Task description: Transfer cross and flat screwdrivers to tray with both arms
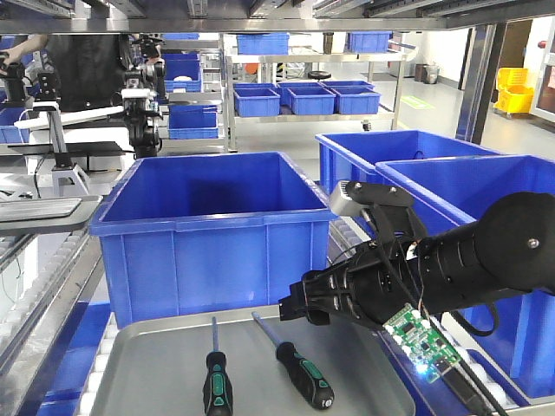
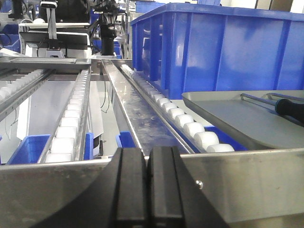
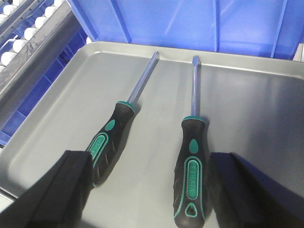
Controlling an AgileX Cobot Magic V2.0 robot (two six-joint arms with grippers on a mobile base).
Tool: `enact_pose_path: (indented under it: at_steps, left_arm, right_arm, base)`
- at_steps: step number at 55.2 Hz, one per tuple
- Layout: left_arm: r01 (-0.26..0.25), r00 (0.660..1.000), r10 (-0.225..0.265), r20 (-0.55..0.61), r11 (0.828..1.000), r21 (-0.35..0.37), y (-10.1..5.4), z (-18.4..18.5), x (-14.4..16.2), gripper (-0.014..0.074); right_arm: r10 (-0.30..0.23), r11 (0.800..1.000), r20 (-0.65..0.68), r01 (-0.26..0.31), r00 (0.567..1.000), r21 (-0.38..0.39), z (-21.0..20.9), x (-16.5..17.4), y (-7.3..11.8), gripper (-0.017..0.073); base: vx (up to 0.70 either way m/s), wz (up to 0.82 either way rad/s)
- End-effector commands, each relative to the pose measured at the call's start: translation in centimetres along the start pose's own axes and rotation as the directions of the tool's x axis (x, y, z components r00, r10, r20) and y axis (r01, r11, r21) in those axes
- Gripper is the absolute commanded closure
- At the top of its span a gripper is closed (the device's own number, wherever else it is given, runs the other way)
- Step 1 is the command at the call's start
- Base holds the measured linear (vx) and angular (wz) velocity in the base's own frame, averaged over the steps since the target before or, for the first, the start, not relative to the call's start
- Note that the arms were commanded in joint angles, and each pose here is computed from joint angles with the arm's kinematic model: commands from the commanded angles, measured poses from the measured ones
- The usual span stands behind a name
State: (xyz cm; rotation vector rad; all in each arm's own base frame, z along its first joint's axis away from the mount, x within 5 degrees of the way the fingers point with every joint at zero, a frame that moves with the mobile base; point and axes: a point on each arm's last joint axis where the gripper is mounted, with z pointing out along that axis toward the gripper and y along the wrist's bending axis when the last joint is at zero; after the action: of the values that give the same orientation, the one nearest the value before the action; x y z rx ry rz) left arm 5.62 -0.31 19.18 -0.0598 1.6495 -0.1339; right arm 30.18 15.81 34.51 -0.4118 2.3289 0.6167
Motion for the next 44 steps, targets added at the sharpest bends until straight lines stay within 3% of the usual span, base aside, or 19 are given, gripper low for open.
enact_pose_path:
  at_steps: [1,7,13,21,27,32,39,44]
  left_arm:
    - [0.009,0.993,-0.011,0.116,1.000,0.017,-0.2,-0.3,-1.5,0.0599]
    - [0.009,0.993,-0.011,0.116,1.000,0.017,-0.2,-0.3,-1.5,0.0599]
    - [0.009,0.993,-0.011,0.116,1.000,0.017,-0.2,-0.3,-1.5,0.0599]
    - [0.009,0.993,-0.011,0.116,1.000,0.017,-0.2,-0.3,-1.5,0.0599]
    - [0.009,0.993,-0.011,0.116,1.000,0.017,-0.2,-0.3,-1.5,0.0599]
    - [0.009,0.993,-0.011,0.116,1.000,0.017,-0.2,-0.3,-1.5,0.0599]
    - [0.009,0.993,-0.011,0.116,1.000,0.017,-0.2,-0.3,-1.5,0.0599]
    - [0.009,0.993,-0.011,0.116,1.000,0.017,-0.2,-0.3,-1.5,0.0599]
  right_arm:
    - [-0.007,1.000,0.126,0.009,0.992,-0.012,-2.2,-1.6,0.7,-0.0006]
    - [-0.013,1.000,0.130,0.014,0.991,-0.008,-2.4,-1.7,0.8,-0.0006]
    - [-0.082,0.996,0.146,0.078,0.986,0.032,-4.0,-0.5,0.7,0.0006]
    - [-0.029,0.995,0.271,0.003,0.962,0.098,-7.5,3.9,-1.1,0.0071]
    - [-0.037,0.985,0.380,-0.030,0.924,0.167,-11.5,8.0,-2.2,0.0124]
    - [-0.120,0.955,0.431,-0.015,0.894,0.296,-13.9,11.8,-3.5,0.0185]
    - [-0.206,0.893,0.529,-0.063,0.823,0.445,-15.4,17.1,-5.0,0.0303]
    - [-0.329,0.830,0.590,-0.073,0.737,0.553,-15.3,21.1,-5.9,0.0399]
  base:
    - [0.00,0.00]
    - [0.00,0.00]
    - [0.00,0.00]
    - [0.00,0.00]
    - [0.00,0.00]
    - [0.00,0.00]
    - [0.00,0.00]
    - [0.00,0.00]
